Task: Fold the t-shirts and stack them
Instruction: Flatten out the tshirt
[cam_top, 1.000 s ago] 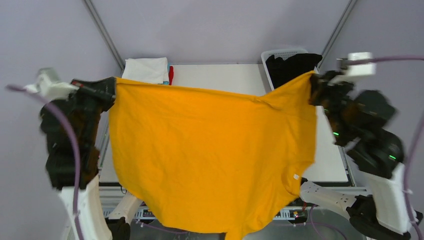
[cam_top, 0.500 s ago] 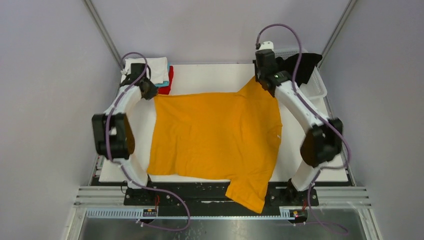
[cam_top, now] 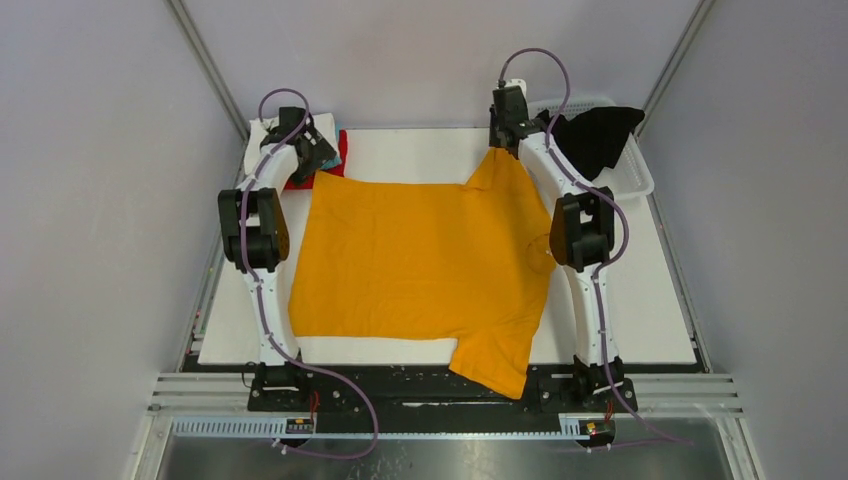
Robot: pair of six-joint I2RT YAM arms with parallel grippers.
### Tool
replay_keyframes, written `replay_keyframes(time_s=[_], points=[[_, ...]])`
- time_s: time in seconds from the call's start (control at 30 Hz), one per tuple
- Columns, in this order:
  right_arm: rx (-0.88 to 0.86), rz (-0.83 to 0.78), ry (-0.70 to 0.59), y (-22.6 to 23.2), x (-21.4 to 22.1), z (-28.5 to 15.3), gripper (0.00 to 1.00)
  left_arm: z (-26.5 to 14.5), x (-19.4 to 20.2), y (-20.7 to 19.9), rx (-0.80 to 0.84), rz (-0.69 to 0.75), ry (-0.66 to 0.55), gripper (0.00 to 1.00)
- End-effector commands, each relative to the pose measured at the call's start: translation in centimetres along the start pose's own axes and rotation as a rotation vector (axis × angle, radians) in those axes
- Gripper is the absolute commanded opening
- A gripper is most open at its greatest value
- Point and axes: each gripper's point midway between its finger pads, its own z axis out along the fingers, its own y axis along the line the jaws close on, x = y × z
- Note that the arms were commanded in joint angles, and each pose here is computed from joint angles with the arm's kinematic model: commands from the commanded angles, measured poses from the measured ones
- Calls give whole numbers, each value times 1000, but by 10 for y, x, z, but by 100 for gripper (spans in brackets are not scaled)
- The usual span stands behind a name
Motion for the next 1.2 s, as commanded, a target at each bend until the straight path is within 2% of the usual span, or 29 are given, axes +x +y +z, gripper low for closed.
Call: replay_keyframes(time_s=[0.0, 0.03, 0.13, 0.17, 0.2, 0.27, 0.37, 0.57, 0.7, 1.0, 1.17], points=[[-58, 51, -50, 5, -41, -5, 53, -23, -38, -16, 17, -14, -93, 99], [-77, 39, -54, 7, -51, -14, 62, -32, -39, -17, 25, -17, -99, 99], [-157, 11, 4, 14, -43, -38, 83, -72, -39, -23, 71, -32, -149, 99], [-211, 8, 20, 20, -37, -49, 96, -87, -35, -25, 99, -30, -163, 99], [-253, 19, 39, 26, -29, -56, 99, -101, -32, -27, 121, -28, -181, 99], [-348, 49, 73, 38, -13, -74, 100, -125, -20, -22, 134, -21, -190, 99], [-391, 128, 160, 45, 21, -83, 100, -153, 13, -18, 158, 18, -158, 99], [-443, 269, 316, 63, 77, -72, 99, -146, 101, 18, 133, 95, 26, 99], [-457, 274, 374, 82, 96, -57, 99, -137, 143, 41, 113, 92, 118, 99], [-387, 332, 308, 95, 87, -16, 100, -114, 177, 72, 43, 37, 148, 99], [-385, 374, 337, 110, 84, 11, 100, -108, 180, 79, 3, 44, 162, 99]])
